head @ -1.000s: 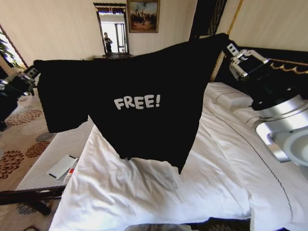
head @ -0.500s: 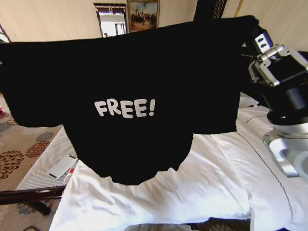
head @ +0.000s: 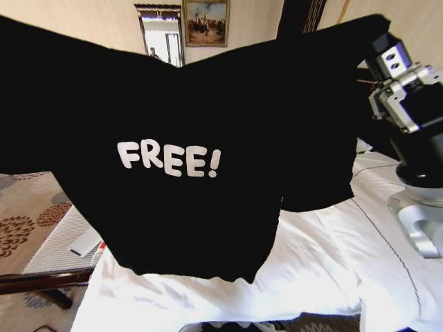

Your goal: Fold the clothes on the bed.

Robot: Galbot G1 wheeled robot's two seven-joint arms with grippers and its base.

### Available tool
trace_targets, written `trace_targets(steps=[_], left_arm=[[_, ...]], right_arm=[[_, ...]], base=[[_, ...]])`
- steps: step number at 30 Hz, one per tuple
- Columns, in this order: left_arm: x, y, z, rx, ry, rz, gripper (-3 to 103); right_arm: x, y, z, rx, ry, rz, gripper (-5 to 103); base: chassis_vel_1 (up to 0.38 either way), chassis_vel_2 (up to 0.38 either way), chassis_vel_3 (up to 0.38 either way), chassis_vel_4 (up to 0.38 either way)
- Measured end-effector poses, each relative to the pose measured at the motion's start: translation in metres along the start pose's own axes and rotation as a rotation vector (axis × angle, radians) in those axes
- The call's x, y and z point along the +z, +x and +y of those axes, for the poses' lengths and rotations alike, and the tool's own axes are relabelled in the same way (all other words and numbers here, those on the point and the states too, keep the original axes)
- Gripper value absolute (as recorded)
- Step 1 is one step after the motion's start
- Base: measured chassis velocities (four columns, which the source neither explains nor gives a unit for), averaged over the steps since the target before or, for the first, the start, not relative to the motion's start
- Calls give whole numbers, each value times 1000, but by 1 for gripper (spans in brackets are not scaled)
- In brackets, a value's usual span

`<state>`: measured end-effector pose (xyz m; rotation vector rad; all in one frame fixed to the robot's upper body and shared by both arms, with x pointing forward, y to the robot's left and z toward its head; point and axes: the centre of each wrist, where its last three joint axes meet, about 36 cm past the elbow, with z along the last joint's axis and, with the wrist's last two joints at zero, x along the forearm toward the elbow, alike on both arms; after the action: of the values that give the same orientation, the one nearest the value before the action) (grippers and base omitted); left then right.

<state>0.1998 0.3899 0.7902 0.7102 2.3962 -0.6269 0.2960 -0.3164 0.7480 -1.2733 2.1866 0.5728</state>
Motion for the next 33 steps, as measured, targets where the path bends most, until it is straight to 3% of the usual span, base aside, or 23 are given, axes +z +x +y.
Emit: trace_targets(steps=[5, 10, 13, 17, 20, 24, 26, 29, 30, 33], left_arm=[[-1, -12, -6, 59, -34, 32, 0], [0, -38, -19, 183, -34, 109, 0], [1, -52, -28, 257, -14, 161, 0], [7, -59, -29, 279, 11, 208, 0], [40, -67, -10, 188, 46, 336, 0], [56, -66, 0, 108, 75, 394, 0], [76, -64, 9, 21, 97, 471, 0], [100, -59, 19, -88, 52, 574, 0], [100, -59, 19, -88, 52, 574, 0], [118, -54, 25, -200, -31, 690, 0]], right_arm=[[-9, -15, 6, -31, 23, 43, 0], [-11, -31, 12, -67, 39, 110, 0], [-10, -35, 13, -70, 35, 132, 0], [-4, -33, 10, -51, 13, 164, 0], [18, -22, 1, 29, -35, 243, 0], [28, -17, -3, 100, -57, 278, 0], [38, -12, -5, 178, -64, 335, 0], [52, -4, -8, 286, -47, 442, 0], [52, -4, -8, 286, -47, 442, 0], [64, 6, -24, 447, 9, 554, 0]], base=[[0, 0, 0, 0], [0, 0, 0, 0], [0, 0, 0, 0], [0, 0, 0, 0], [0, 0, 0, 0], [0, 0, 0, 0], [0, 0, 0, 0], [0, 0, 0, 0], [0, 0, 0, 0], [0, 0, 0, 0]])
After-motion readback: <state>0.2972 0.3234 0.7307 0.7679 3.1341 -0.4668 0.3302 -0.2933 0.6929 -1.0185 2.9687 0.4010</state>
